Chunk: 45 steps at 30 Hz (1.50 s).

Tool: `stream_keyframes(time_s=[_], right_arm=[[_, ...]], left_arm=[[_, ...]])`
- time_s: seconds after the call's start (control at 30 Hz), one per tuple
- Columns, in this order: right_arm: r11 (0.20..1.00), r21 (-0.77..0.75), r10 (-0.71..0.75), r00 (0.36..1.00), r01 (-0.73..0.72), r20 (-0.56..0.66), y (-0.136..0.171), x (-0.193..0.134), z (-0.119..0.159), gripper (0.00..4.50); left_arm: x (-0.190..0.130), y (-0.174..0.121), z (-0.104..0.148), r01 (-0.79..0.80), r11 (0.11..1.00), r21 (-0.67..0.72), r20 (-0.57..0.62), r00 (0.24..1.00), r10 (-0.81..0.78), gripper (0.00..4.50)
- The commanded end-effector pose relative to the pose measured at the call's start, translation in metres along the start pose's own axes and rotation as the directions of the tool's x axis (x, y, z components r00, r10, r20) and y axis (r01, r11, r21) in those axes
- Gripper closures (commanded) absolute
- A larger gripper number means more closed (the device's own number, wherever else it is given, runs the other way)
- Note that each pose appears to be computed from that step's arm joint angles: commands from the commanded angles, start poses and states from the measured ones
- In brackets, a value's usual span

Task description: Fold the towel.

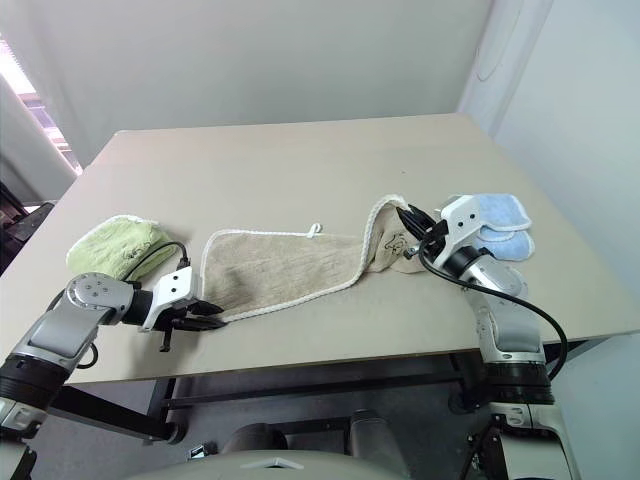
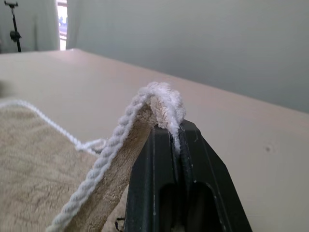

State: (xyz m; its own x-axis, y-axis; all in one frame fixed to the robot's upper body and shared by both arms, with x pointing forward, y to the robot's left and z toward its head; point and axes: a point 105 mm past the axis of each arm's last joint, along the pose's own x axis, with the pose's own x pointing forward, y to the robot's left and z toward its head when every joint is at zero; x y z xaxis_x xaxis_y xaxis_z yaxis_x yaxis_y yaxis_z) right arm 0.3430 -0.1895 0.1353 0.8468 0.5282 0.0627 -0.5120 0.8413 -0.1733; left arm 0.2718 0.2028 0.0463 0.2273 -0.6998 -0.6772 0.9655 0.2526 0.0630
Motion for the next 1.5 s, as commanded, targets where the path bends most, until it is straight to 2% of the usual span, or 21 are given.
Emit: stream_keyframes(time_s=[0.03, 0.1, 0.3, 0.4, 0.5, 0.63, 0.73, 0.77, 0.9, 0.93, 1.0, 1.07, 1.13, 1.2, 1.27, 1.4, 1.5], right_arm=[[0.999, -0.035, 0.007, 1.0, -0.007, 0.006, -0.002, -0.003, 0.012, 4.5], [0.999, -0.029, 0.012, 1.0, -0.013, -0.022, -0.002, -0.005, 0.009, 4.5], [0.999, -0.032, -0.037, 0.999, 0.037, 0.01, -0.011, -0.001, 0.015, 4.5], [0.997, -0.045, -0.069, 0.997, 0.07, 0.016, -0.017, 0.0, 0.017, 4.5], [0.992, -0.042, -0.118, 0.991, 0.121, 0.067, -0.029, 0.003, 0.029, 4.5], [0.958, -0.055, -0.273, 0.956, 0.28, 0.11, -0.058, 0.014, 0.04, 4.5], [0.908, -0.105, -0.393, 0.911, 0.406, 0.122, -0.08, 0.025, 0.043, 4.5], [0.887, -0.132, -0.428, 0.895, 0.443, 0.129, -0.086, 0.033, 0.043, 4.5], [0.852, -0.157, -0.48, 0.865, 0.499, 0.144, -0.095, 0.057, 0.046, 4.5], [0.837, -0.155, -0.506, 0.85, 0.525, 0.146, -0.098, 0.067, 0.049, 4.5], [0.808, -0.147, -0.545, 0.819, 0.57, 0.178, -0.103, 0.081, 0.063, 4.5], [0.783, -0.12, -0.581, 0.786, 0.611, 0.213, -0.108, 0.086, 0.075, 4.5], [0.758, -0.068, -0.617, 0.746, 0.649, 0.249, -0.114, 0.088, 0.091, 4.5], [0.759, -0.035, -0.622, 0.74, 0.65, 0.258, -0.116, 0.089, 0.096, 4.5], [0.787, -0.021, -0.59, 0.763, 0.616, 0.264, -0.113, 0.09, 0.094, 4.5], [0.877, -0.028, -0.455, 0.849, 0.479, 0.267, -0.095, 0.086, 0.07, 4.5], [0.923, -0.054, -0.348, 0.889, 0.38, 0.297, -0.077, 0.076, 0.055, 4.5]], left_arm=[[-0.006, -0.001, -0.016, -0.005, 0.999, -0.045, -0.057, 0.998, 0.003, 4.47], [-0.012, 0.004, -0.012, -0.028, 0.998, -0.058, -0.035, 0.999, 0.026, 4.47], [-0.028, 0.028, 0.006, -0.13, 0.985, -0.11, 0.049, 0.989, 0.136, 4.47], [-0.036, 0.038, 0.009, -0.171, 0.979, -0.107, 0.049, 0.983, 0.177, 4.47], [-0.054, 0.065, 0.021, -0.272, 0.948, -0.163, 0.107, 0.951, 0.291, 4.47], [-0.077, 0.103, 0.045, -0.395, 0.897, -0.198, 0.191, 0.882, 0.43, 4.47], [-0.088, 0.135, 0.063, -0.525, 0.825, -0.21, 0.209, 0.8, 0.563, 4.47], [-0.093, 0.151, 0.073, -0.585, 0.779, -0.226, 0.216, 0.75, 0.625, 4.47], [-0.098, 0.182, 0.097, -0.697, 0.677, -0.238, 0.225, 0.638, 0.736, 4.47], [-0.101, 0.191, 0.106, -0.741, 0.625, -0.245, 0.22, 0.585, 0.78, 4.47], [-0.111, 0.206, 0.124, -0.819, 0.509, -0.264, 0.21, 0.467, 0.859, 4.47], [-0.12, 0.213, 0.134, -0.858, 0.434, -0.274, 0.205, 0.389, 0.898, 4.47], [-0.13, 0.216, 0.146, -0.897, 0.382, -0.224, 0.219, 0.336, 0.916, 4.47], [-0.133, 0.216, 0.15, -0.907, 0.382, -0.178, 0.229, 0.34, 0.912, 4.47], [-0.132, 0.213, 0.15, -0.891, 0.429, -0.148, 0.244, 0.387, 0.889, 4.47], [-0.111, 0.195, 0.128, -0.788, 0.616, -0.001, 0.235, 0.599, 0.766, 4.47], [-0.103, 0.181, 0.105, -0.707, 0.703, 0.075, 0.199, 0.702, 0.684, 4.47]])
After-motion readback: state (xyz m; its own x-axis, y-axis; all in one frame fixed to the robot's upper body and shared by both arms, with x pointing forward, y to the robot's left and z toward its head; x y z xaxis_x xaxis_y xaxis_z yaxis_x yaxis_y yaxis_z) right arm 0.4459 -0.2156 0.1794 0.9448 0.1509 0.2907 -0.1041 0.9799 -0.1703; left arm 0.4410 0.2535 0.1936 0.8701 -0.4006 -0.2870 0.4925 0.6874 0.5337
